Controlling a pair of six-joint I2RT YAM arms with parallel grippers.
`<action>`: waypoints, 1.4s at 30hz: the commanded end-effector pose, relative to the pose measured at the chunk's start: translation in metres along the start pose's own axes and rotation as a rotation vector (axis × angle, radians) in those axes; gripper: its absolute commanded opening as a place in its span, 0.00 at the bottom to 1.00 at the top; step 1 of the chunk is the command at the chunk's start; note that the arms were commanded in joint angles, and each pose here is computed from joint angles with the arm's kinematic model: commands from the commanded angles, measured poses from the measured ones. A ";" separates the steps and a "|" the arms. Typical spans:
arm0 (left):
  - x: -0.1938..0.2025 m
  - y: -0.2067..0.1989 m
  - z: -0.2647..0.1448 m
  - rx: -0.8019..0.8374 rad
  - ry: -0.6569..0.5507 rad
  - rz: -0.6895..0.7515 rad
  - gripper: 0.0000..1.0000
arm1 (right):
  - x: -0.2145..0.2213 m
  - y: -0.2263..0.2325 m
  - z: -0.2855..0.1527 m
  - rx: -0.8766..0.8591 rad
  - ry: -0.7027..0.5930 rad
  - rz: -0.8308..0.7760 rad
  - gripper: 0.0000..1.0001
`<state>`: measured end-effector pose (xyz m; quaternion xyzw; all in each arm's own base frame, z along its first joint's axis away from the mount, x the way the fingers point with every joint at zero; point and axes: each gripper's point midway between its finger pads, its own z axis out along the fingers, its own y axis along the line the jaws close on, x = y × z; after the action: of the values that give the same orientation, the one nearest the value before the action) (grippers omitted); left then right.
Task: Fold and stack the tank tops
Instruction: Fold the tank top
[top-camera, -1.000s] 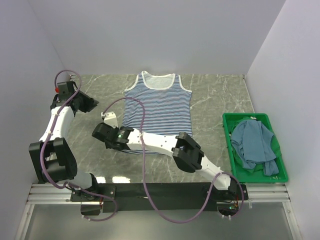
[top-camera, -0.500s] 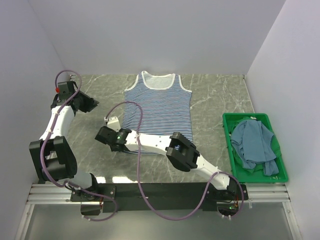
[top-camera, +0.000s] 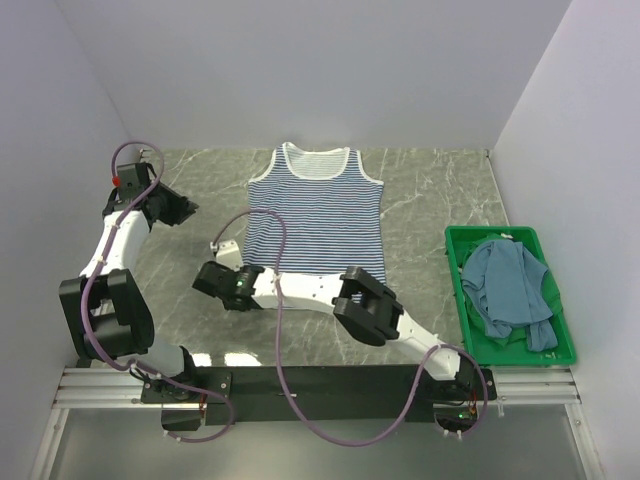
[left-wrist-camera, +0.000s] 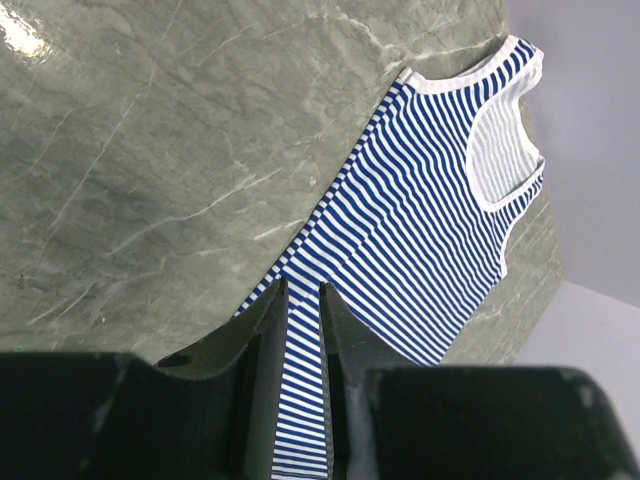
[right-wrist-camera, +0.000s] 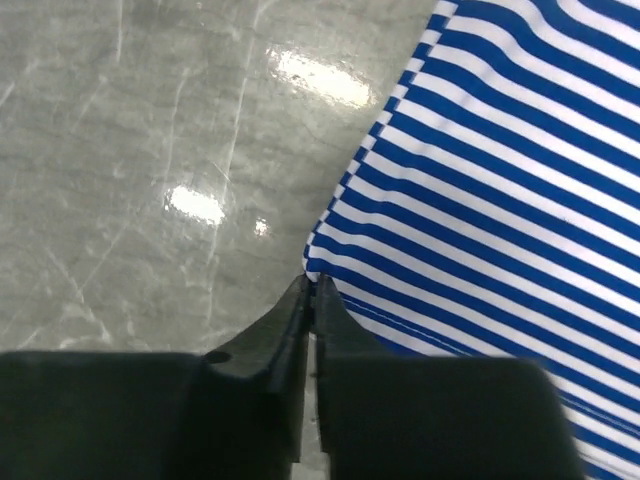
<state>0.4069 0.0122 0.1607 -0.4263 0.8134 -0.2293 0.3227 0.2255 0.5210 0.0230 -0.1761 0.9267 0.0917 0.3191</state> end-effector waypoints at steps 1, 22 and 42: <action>0.002 -0.004 0.004 0.021 -0.001 0.009 0.24 | 0.035 -0.020 -0.004 0.013 0.070 -0.007 0.05; 0.097 0.004 0.106 -0.158 0.114 0.114 0.39 | 0.085 -0.077 -0.142 -0.293 0.098 0.081 0.00; 0.101 0.028 0.134 -0.311 0.095 0.255 0.20 | 0.092 -0.080 -0.141 -0.287 0.120 0.093 0.00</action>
<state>0.4486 -0.0788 0.0247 -0.3621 0.8922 -0.1094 0.2469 0.1100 0.3761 0.0544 -0.1926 0.9354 0.2005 0.2185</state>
